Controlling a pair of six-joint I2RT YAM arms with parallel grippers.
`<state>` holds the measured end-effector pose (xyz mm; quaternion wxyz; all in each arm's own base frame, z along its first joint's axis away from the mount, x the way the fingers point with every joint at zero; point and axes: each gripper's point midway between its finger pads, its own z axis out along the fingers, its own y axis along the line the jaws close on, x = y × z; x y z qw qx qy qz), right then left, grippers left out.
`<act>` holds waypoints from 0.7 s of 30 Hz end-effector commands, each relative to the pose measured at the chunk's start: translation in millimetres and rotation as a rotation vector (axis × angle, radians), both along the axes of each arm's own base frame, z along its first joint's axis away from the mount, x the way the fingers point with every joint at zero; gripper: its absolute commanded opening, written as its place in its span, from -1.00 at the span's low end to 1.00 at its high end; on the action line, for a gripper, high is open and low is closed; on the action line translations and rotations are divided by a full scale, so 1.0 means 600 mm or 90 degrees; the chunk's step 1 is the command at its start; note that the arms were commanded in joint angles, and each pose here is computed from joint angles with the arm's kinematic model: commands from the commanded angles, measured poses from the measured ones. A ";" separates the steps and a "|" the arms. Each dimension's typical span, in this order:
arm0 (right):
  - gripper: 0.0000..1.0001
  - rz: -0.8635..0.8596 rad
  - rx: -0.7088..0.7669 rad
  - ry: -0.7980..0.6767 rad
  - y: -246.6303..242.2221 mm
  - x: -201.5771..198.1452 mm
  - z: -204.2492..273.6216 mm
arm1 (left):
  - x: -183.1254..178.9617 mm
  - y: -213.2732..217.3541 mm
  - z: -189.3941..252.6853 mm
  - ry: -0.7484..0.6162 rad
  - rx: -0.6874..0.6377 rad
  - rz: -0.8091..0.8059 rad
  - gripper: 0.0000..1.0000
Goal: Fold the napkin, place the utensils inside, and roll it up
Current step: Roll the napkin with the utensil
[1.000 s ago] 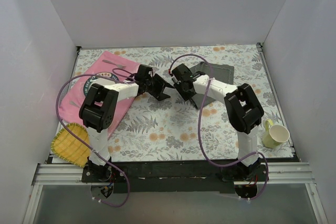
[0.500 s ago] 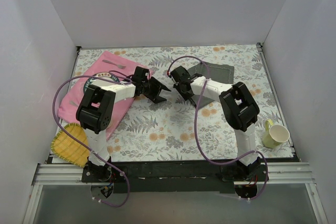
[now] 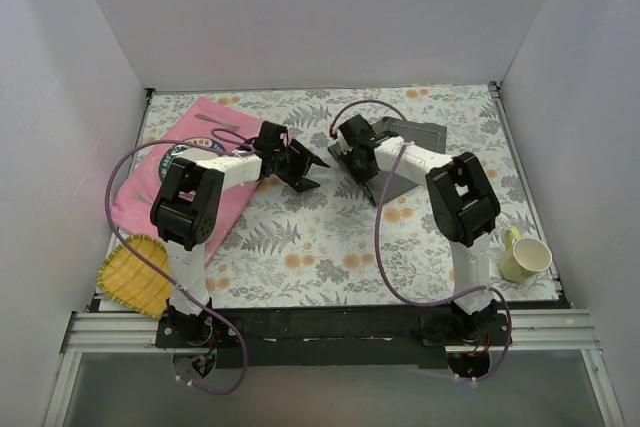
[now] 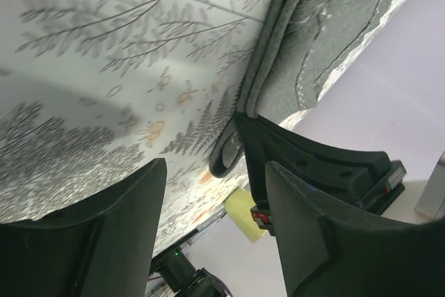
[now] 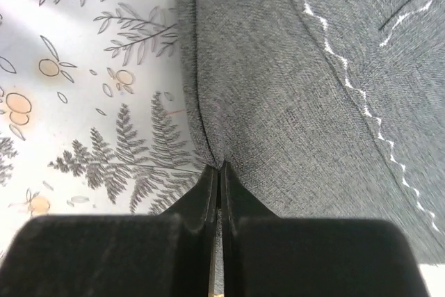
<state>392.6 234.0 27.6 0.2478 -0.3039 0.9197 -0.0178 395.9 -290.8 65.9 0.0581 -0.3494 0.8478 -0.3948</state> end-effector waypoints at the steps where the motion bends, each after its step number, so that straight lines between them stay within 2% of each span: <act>1: -0.97 0.011 0.192 0.131 0.018 -0.012 0.043 | 0.031 -0.026 0.022 -0.026 -0.023 -0.017 0.15; 5: -0.97 0.011 0.266 0.184 0.009 -0.012 0.040 | 0.039 -0.053 0.028 -0.028 -0.037 -0.025 0.17; 10: -0.97 0.013 0.369 0.235 0.015 -0.013 0.051 | 0.038 -0.096 0.035 -0.031 -0.051 -0.043 0.31; 15: -0.97 0.016 0.417 0.267 0.013 -0.015 0.044 | 0.034 -0.131 0.013 0.001 -0.057 -0.039 0.33; 21: -0.97 0.005 0.460 0.292 0.008 -0.019 0.033 | 0.056 -0.129 -0.015 0.033 -0.009 -0.007 0.29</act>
